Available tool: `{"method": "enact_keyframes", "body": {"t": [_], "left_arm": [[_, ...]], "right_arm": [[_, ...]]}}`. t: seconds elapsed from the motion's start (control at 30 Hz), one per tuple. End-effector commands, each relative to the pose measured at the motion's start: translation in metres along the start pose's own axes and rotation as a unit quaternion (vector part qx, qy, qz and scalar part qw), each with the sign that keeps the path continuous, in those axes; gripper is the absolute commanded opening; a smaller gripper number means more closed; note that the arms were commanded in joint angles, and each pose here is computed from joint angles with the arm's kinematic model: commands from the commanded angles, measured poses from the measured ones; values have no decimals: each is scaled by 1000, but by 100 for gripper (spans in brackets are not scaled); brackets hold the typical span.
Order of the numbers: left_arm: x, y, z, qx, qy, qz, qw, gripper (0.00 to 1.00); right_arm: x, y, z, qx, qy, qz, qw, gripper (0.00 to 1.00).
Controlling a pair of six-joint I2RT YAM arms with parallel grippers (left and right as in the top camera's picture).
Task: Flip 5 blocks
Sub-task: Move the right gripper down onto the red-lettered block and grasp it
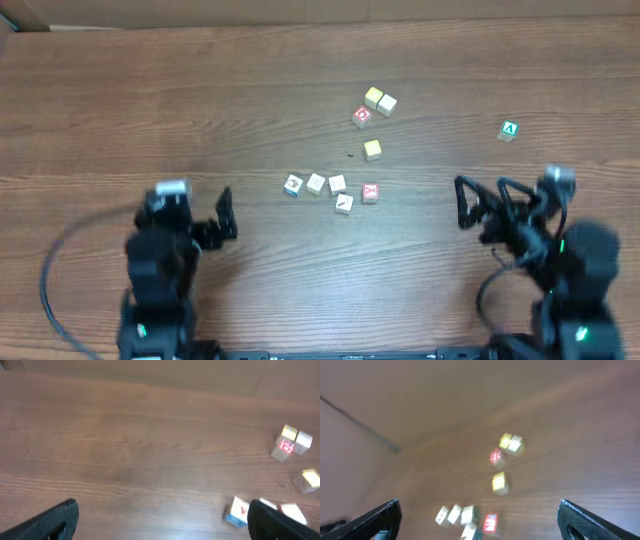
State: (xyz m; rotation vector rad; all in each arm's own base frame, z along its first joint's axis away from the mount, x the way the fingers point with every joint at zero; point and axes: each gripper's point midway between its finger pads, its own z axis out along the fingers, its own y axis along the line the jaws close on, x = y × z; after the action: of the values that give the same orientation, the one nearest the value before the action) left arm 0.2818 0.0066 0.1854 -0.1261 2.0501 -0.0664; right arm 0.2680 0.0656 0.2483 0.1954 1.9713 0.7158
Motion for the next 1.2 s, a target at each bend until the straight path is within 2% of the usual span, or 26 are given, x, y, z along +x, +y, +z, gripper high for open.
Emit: {"method": "enact_keyframes", "body": {"t": [0.0, 0.1, 0.23, 0.3, 0.5, 0.6, 0.87, 1.17], "left_arm": [[-33, -14, 14, 26, 76, 1, 997, 100], [-42, -21, 22, 35, 173, -11, 984, 100], [-47, -26, 31, 37, 270, -24, 962, 100], [-48, -30, 35, 45, 297, -30, 953, 100], [-35, -41, 49, 76, 336, -46, 938, 100], [-28, -40, 52, 75, 350, -49, 933, 100], [-26, -38, 54, 71, 355, -48, 931, 99], [-26, -39, 54, 71, 353, -48, 932, 100]], "right_arm": [[-15, 23, 19, -33, 96, 37, 994, 100], [-11, 17, 37, 7, 201, 97, 975, 100], [12, 8, 59, 43, 332, 115, 935, 100], [34, 6, 72, 56, 399, 124, 907, 100], [103, 1, 102, 103, 506, 81, 852, 100], [117, -5, 116, 161, 495, 40, 853, 100], [117, 23, 146, 114, 454, -10, 884, 100], [117, 18, 153, 122, 446, -11, 887, 100]]}}
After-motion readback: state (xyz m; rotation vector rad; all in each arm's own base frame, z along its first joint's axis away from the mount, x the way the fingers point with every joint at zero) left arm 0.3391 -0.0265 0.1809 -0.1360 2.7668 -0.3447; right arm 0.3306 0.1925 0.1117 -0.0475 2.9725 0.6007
